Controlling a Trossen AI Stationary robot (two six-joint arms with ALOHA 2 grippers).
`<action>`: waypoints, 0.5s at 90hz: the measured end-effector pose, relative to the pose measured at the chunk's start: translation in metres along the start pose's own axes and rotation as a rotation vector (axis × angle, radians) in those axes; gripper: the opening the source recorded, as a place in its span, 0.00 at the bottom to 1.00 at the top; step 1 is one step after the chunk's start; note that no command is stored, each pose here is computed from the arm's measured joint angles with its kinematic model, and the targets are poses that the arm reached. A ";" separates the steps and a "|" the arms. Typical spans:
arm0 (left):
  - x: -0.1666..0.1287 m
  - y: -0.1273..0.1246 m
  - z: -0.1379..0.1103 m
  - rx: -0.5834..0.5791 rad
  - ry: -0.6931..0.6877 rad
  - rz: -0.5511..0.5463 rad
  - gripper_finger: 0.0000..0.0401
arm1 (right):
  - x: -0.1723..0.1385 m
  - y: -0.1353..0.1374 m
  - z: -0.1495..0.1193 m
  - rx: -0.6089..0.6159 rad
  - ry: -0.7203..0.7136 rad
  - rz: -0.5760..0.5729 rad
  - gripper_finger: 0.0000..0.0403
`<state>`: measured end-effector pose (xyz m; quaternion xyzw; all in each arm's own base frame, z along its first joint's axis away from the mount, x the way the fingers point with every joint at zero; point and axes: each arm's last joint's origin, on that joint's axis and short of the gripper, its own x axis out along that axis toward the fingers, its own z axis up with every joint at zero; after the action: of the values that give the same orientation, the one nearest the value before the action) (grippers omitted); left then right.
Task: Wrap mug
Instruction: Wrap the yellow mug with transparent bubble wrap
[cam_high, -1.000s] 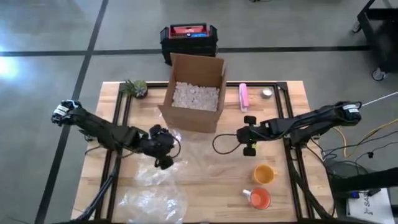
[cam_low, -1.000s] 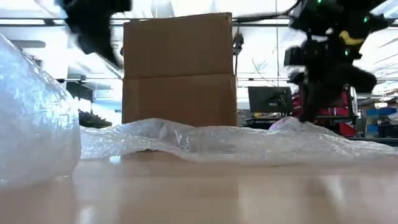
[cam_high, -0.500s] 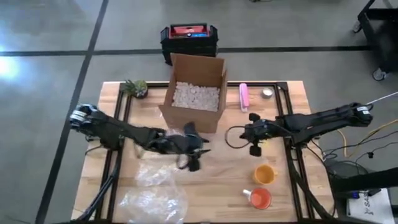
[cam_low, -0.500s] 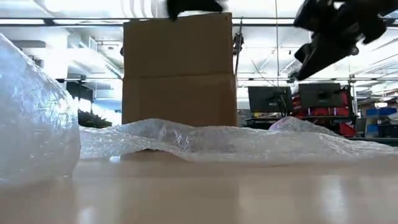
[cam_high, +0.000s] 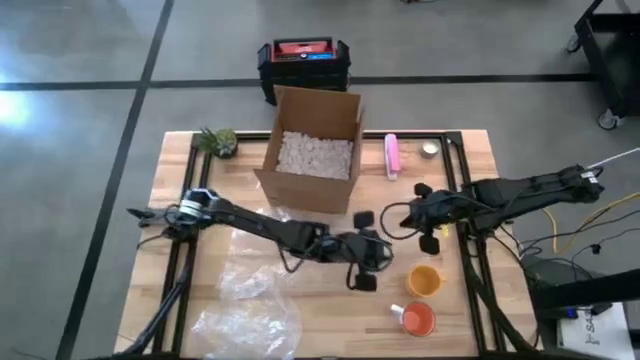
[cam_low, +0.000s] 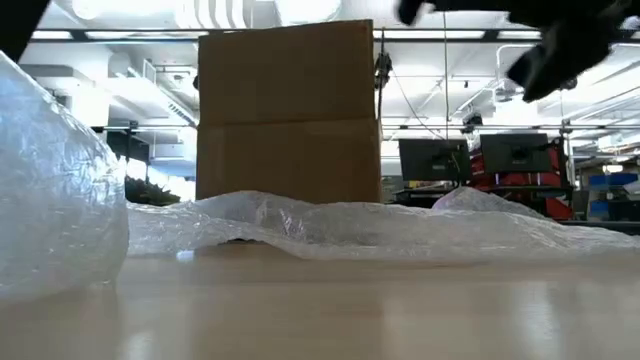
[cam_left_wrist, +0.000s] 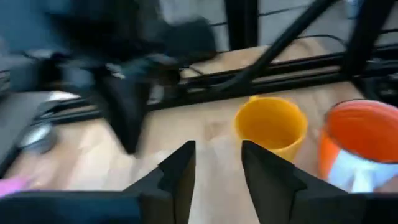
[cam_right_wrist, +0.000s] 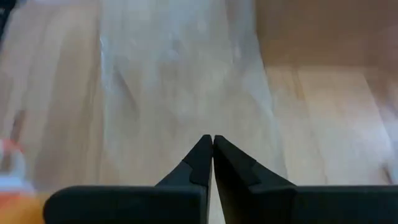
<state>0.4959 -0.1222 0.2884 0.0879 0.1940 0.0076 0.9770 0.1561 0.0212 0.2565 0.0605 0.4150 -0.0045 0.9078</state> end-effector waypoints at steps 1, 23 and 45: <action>0.003 0.000 0.001 0.000 -0.002 -0.002 0.26 | -0.002 0.000 0.000 0.005 -0.006 0.001 0.00; 0.050 -0.014 -0.005 0.100 0.058 -0.050 0.27 | -0.018 -0.004 -0.015 0.057 0.020 -0.005 0.00; 0.067 -0.015 -0.023 0.256 0.053 -0.203 0.46 | -0.023 -0.007 -0.024 0.069 0.074 -0.019 0.00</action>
<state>0.5488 -0.1303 0.2397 0.1912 0.2272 -0.1134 0.9481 0.1224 0.0162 0.2575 0.0879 0.4483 -0.0252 0.8892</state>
